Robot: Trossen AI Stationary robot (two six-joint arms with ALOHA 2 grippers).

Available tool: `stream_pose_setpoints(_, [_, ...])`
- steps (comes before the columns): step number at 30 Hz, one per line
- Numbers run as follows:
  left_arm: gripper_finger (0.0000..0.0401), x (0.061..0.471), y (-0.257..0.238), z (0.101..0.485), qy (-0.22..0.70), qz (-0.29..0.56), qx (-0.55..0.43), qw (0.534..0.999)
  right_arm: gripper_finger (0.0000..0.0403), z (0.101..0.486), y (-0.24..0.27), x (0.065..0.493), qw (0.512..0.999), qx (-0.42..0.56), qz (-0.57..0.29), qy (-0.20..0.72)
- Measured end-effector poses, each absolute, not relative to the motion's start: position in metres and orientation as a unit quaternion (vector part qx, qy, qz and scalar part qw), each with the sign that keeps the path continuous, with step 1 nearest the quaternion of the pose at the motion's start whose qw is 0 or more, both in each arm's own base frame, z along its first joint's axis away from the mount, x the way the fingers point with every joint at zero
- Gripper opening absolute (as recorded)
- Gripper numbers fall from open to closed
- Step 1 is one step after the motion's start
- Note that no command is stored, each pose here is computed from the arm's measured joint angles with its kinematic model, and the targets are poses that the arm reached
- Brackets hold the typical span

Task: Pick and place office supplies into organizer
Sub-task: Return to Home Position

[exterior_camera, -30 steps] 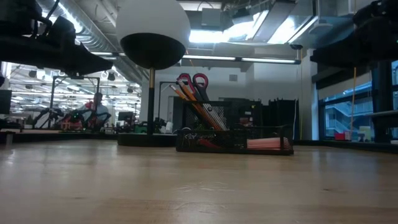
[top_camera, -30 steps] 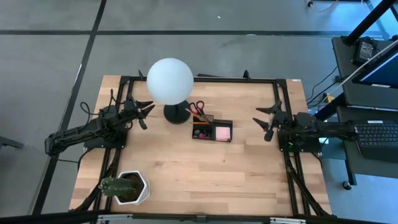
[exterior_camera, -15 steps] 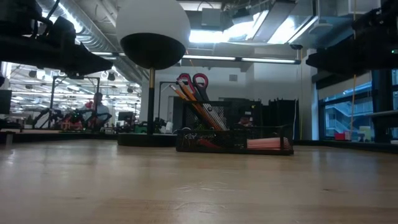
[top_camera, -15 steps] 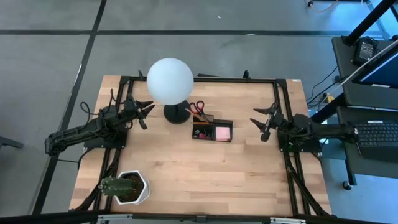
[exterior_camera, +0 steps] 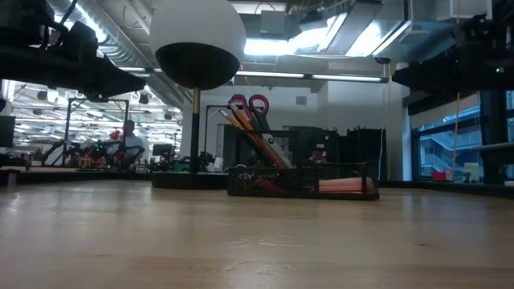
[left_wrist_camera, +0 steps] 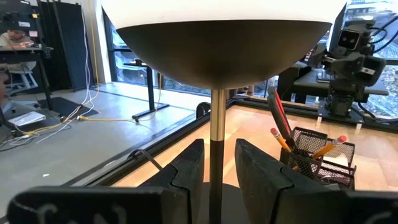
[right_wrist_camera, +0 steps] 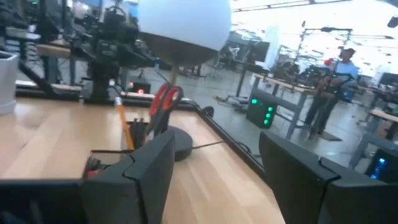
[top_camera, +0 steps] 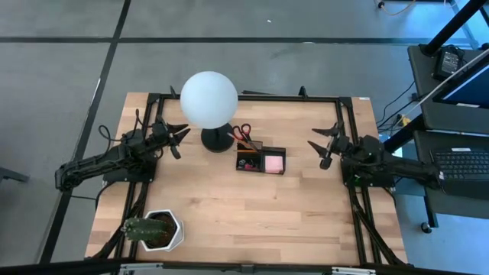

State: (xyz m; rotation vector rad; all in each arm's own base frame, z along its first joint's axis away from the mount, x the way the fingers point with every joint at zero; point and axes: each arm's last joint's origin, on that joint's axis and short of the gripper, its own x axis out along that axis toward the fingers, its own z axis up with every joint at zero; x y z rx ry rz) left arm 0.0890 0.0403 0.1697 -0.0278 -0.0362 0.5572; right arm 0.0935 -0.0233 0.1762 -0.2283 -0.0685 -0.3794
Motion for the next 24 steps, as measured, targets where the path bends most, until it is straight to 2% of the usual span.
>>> stream_pose_setpoints(9, [0.0086, 0.089, 0.040, 0.170, -0.018, 0.275, -0.014, 0.961, 0.0236, 0.179, -0.032, 0.091, 0.969, -0.099, -0.219, -0.051])
stream_pose_setpoints(14, [0.0086, 0.089, 0.040, 0.170, -0.018, 0.275, -0.014, 0.961, 0.0236, 0.170, -0.036, 0.090, 0.965, -0.110, -0.238, 0.002])
stream_pose_setpoints(24, [0.0086, 0.089, 0.040, 0.170, -0.018, 0.275, -0.014, 0.961, 0.0236, 0.169, -0.037, 0.091, 0.967, -0.086, -0.240, 0.004])
